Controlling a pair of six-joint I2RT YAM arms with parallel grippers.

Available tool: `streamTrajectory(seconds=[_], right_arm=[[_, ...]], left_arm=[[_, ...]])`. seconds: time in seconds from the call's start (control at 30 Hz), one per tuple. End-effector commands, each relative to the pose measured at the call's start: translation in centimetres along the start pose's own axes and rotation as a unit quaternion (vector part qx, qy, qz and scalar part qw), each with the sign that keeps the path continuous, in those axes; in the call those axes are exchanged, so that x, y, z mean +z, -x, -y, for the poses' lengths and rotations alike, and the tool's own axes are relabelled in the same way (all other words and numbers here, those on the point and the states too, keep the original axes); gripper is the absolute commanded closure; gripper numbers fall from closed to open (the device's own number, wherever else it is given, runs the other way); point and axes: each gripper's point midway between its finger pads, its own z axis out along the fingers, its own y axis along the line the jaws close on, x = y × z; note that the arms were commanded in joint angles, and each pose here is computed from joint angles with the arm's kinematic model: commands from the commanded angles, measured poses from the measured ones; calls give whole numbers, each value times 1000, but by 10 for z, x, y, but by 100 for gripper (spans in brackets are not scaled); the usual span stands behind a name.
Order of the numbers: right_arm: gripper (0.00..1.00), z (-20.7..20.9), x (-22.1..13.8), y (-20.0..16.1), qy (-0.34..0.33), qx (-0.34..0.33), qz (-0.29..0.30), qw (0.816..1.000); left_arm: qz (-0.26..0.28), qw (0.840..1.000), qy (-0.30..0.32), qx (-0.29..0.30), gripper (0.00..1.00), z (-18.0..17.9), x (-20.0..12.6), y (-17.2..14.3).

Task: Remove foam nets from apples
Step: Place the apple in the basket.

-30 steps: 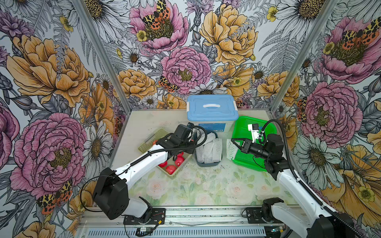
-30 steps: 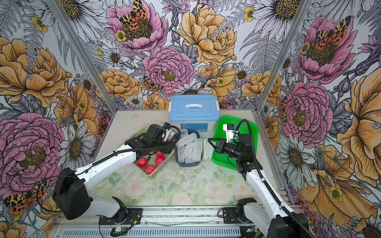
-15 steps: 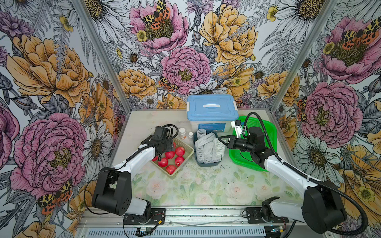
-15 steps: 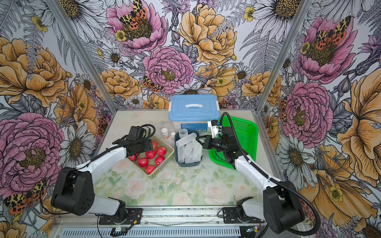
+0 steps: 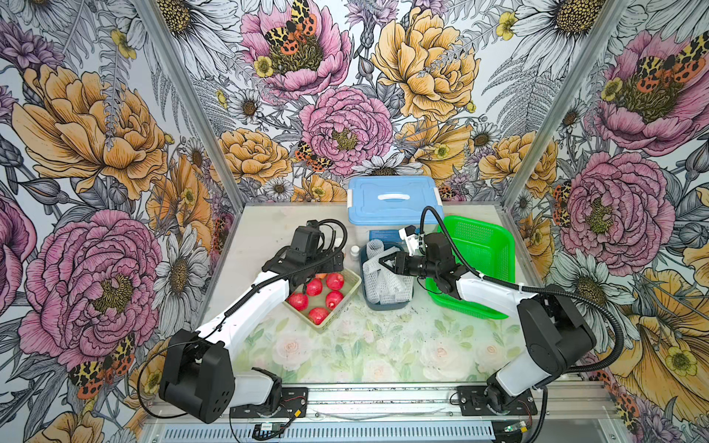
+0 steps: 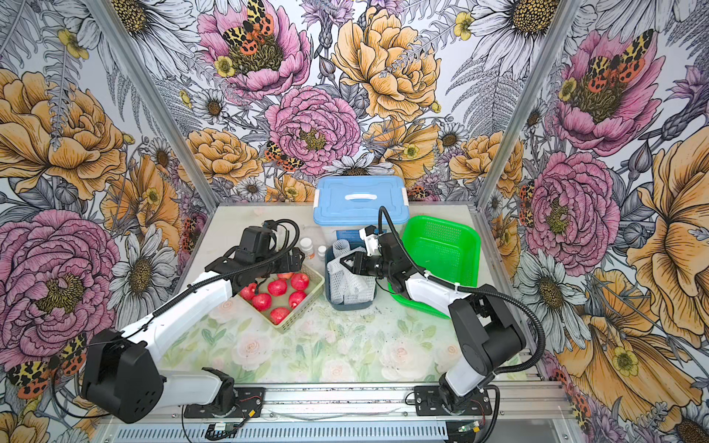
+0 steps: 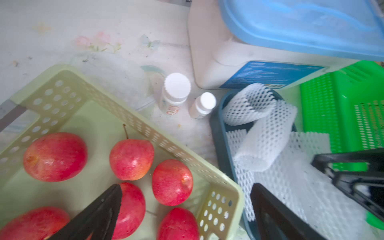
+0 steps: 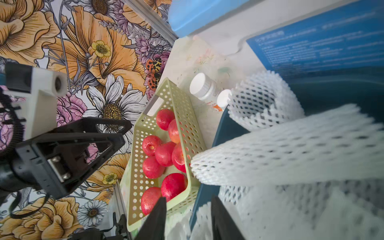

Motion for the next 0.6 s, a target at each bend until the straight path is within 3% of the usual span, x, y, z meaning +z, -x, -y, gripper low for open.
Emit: streamTrajectory(seconds=[0.0, 0.1, 0.23, 0.37, 0.57], right_arm=[[50, -17, -4, 32, 0, -40, 39, 998], [47, -25, -6, 39, -3, -52, 35, 998], [25, -46, -18, 56, 3, -78, 51, 996], [7, -55, -26, 64, -6, -87, 52, 995], [3, -48, -43, 69, -27, -85, 69, 994]], left_arm=[[16, 999, -40, 29, 1, 21, -7, 13], [17, 999, -42, 30, 1, 23, -8, 15], [33, 999, -34, 21, 1, 16, -14, 21], [47, 996, -66, 26, 1, 27, -23, 25], [44, 997, -67, 16, 1, 27, -25, 18]])
